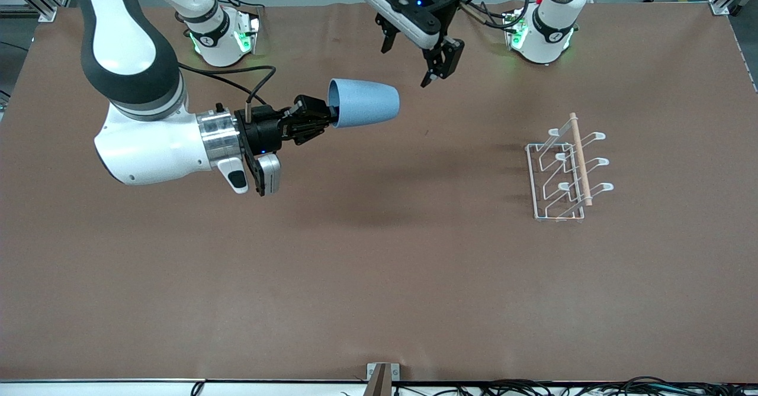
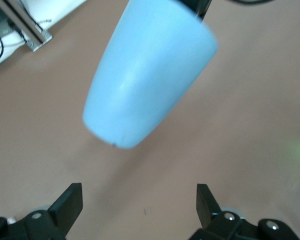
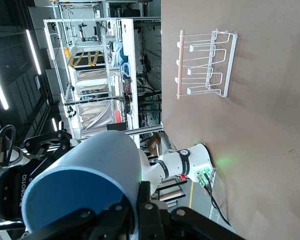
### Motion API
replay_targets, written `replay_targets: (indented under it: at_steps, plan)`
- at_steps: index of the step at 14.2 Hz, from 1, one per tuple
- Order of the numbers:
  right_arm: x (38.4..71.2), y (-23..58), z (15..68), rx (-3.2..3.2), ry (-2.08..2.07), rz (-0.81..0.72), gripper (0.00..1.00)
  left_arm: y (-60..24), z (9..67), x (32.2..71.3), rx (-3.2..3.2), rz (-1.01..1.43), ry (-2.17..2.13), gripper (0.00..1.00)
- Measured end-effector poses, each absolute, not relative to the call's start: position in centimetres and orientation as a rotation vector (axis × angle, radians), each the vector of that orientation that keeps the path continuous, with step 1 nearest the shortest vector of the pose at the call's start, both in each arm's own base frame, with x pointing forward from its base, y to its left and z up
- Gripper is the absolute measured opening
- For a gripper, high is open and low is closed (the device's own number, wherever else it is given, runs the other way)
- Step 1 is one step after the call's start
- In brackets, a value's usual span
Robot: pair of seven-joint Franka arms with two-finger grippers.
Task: Hang cup on cup holder
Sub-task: 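Grasp the cup's base with the left gripper beside the right gripper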
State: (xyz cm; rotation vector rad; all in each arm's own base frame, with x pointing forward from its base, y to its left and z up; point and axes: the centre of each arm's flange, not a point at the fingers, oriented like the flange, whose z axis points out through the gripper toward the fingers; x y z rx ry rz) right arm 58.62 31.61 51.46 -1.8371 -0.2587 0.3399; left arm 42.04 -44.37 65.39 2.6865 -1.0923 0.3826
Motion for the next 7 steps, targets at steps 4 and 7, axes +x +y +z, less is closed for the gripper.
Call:
replay_targets:
  at_steps: [4,7]
  plan:
    - [58.64,31.55,51.46,-1.837,-0.258,0.340,0.05,-44.46,65.38,42.68,2.673,0.436,-1.140,1.00]
    - [58.64,31.45,51.45,-1.836,-0.259,0.343,0.05,-44.28,66.12,42.88,2.646,0.482,-1.235,1.00]
